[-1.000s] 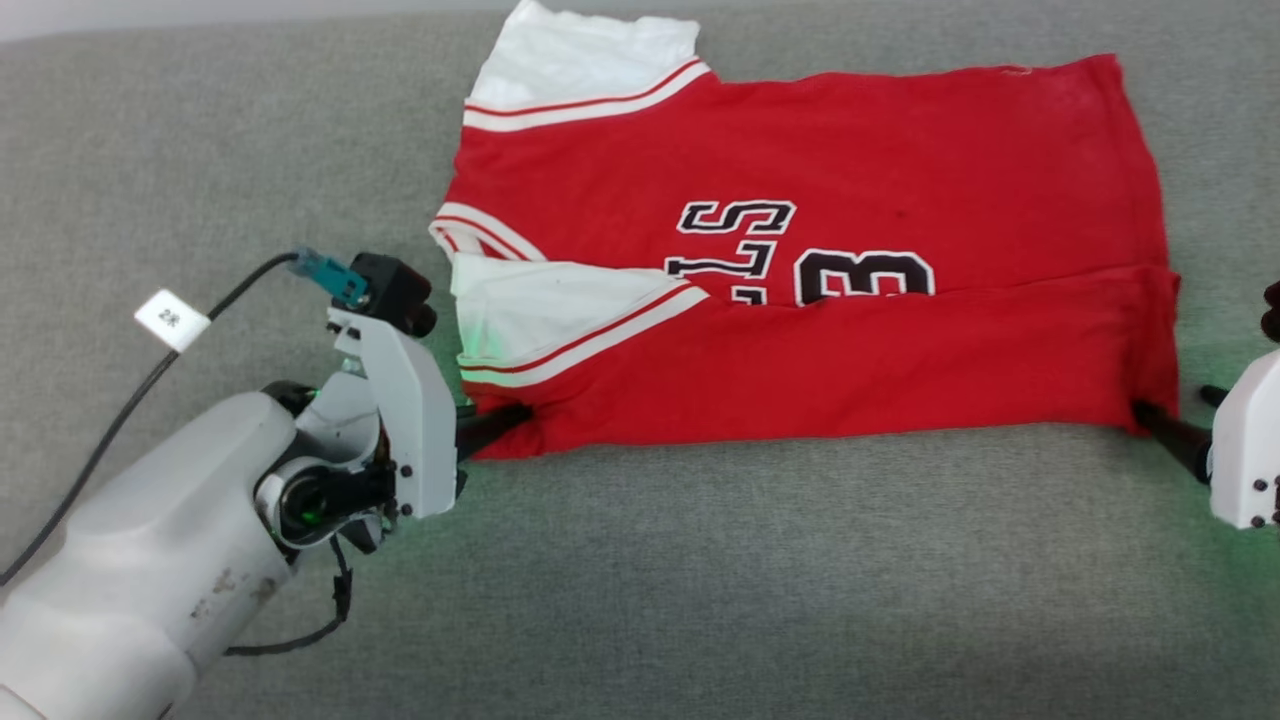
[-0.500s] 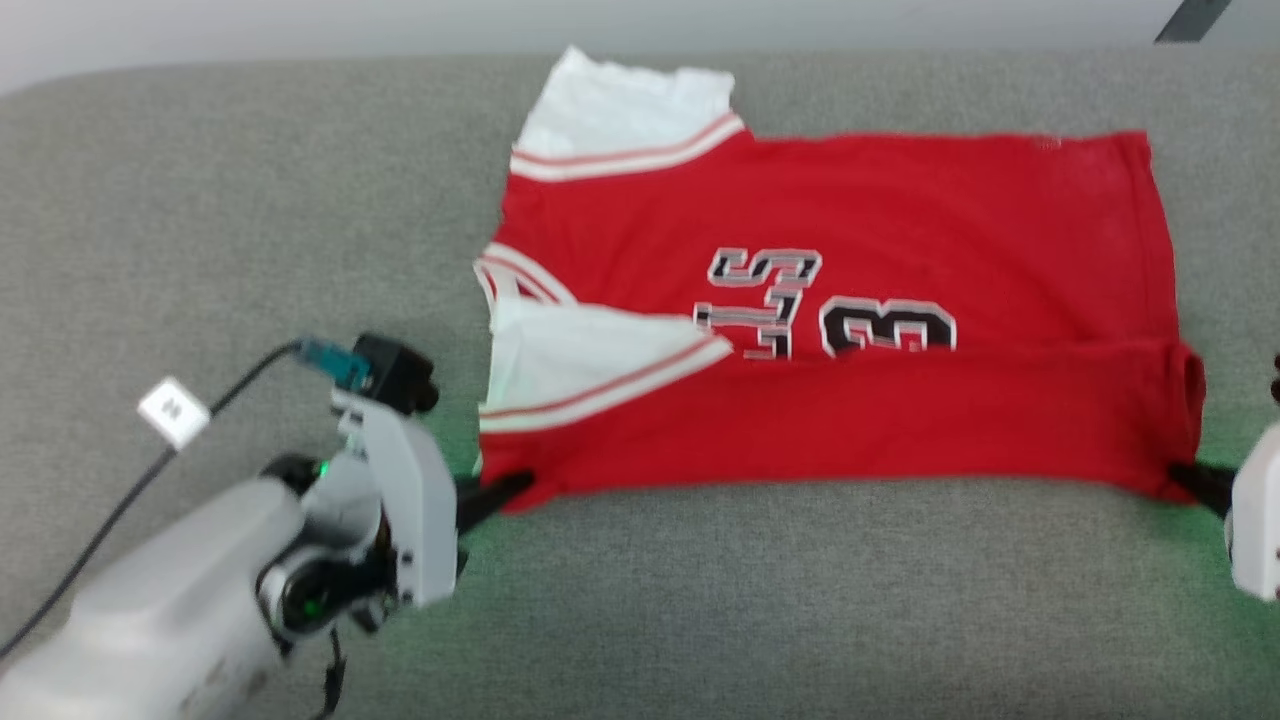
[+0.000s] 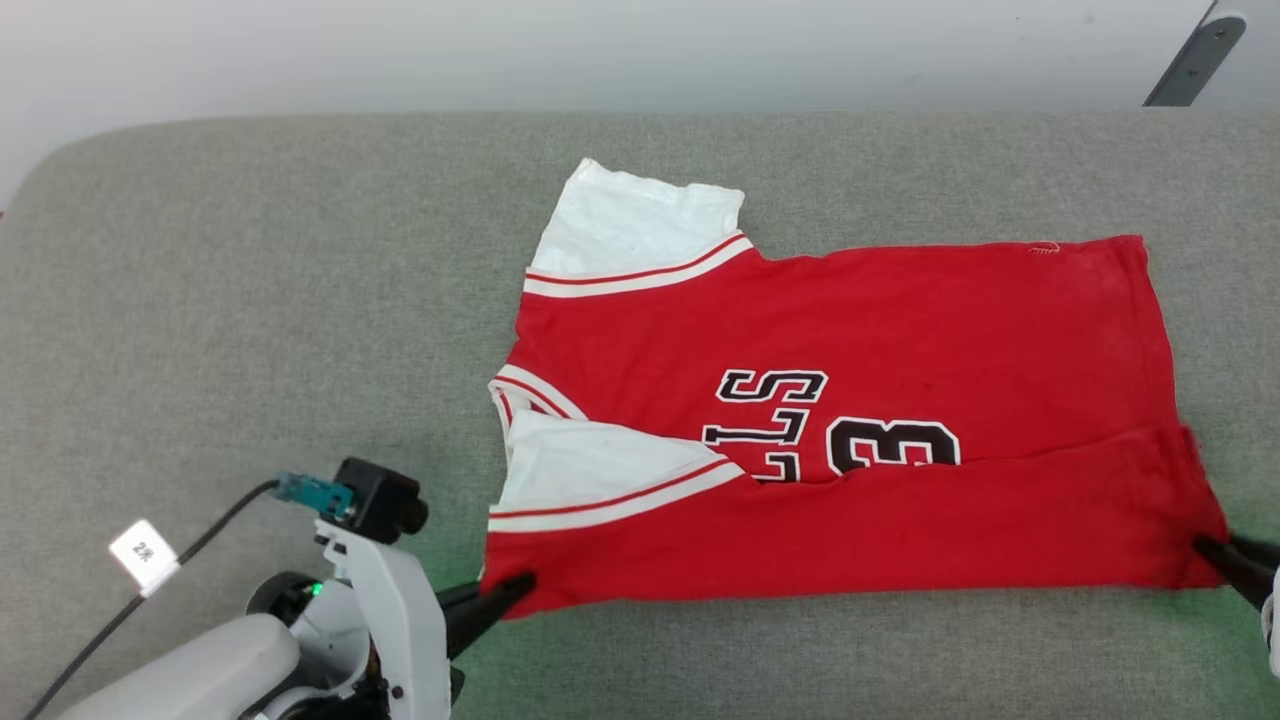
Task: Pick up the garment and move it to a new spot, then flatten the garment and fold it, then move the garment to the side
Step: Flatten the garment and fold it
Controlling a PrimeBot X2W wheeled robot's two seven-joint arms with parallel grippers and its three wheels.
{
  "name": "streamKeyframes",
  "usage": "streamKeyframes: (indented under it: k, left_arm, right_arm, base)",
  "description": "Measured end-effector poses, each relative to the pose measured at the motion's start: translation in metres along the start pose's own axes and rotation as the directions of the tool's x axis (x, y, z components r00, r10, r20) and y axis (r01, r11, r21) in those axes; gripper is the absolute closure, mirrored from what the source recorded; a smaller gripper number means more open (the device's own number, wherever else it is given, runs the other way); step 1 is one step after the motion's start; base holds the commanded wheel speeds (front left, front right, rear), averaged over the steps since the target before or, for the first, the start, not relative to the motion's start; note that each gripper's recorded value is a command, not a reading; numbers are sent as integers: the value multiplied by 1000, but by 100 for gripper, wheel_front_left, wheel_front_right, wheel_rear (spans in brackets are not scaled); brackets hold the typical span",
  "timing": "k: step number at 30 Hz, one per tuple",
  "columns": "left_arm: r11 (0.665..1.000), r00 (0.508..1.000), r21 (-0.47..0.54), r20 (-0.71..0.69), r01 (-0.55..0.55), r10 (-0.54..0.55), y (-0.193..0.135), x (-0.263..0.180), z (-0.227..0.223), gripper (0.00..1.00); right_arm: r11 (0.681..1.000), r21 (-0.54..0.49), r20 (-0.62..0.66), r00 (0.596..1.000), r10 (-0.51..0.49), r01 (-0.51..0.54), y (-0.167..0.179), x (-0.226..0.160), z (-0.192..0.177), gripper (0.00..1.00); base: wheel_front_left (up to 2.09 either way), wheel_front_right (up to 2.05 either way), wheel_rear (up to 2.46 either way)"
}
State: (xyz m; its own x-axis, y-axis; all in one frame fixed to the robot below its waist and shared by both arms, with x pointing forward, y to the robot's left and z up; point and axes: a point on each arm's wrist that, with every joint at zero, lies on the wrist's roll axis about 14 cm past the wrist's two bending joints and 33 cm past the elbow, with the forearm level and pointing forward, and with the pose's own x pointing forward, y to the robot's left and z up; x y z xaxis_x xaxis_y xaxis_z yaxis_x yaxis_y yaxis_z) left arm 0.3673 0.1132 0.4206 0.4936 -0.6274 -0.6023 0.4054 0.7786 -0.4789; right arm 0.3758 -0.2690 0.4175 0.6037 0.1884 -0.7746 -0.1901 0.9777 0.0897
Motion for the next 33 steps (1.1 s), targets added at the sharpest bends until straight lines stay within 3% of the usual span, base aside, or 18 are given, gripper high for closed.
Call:
streamKeyframes:
  k: [1, 7, 11, 13, 19, 23, 25, 28, 33]
  left_arm:
    - [1000, 1000, 2, 18, -6, 6, 0, -1, 3, 0]
    - [999, 994, 8, 97, -45, 44, 7, -7, 21, 0]
    - [996, 979, 30, 190, -82, 75, 16, -10, 44, 0]
    - [993, 962, 61, 263, -96, 77, 18, -11, 65, 0]
    - [983, 843, 105, 534, -149, 70, 25, -6, 149, 0]
    - [973, 782, 146, 622, -176, 48, 26, 5, 199, 0]
    - [966, 782, 167, 621, -196, 52, 29, 16, 214, 0]
    - [956, 794, 181, 603, -232, 78, 37, 35, 236, 0]
    - [935, 851, 227, 509, -273, 125, 49, 71, 256, 0]
  right_arm:
    - [1000, 6, 28, 1000, -7, 7, -1, -1, 5, 0]
    - [999, 20, 213, 976, -44, 41, -4, -8, 34, 0]
    - [998, 36, 352, 934, -62, 53, -1, -11, 55, 0]
    - [997, 60, 428, 901, -67, 45, 3, -12, 67, 0]
    - [997, 75, 639, 765, -73, 33, 15, -23, 101, 0]
    - [996, 88, 733, 675, -82, 26, 22, -35, 113, 0]
    - [994, 101, 777, 622, -98, 30, 21, -43, 121, 0]
    - [991, 128, 807, 577, -128, 41, 16, -51, 120, 0]
    - [983, 170, 811, 556, -179, 68, 6, -58, 109, 0]
  base:
    - [0, 0, 0]
    - [0, 0, 0]
    - [0, 0, 0]
    - [0, 0, 0]
    - [0, 0, 0]
    - [0, 0, 0]
    - [0, 0, 0]
    - [0, 0, 0]
    - [0, 0, 0]
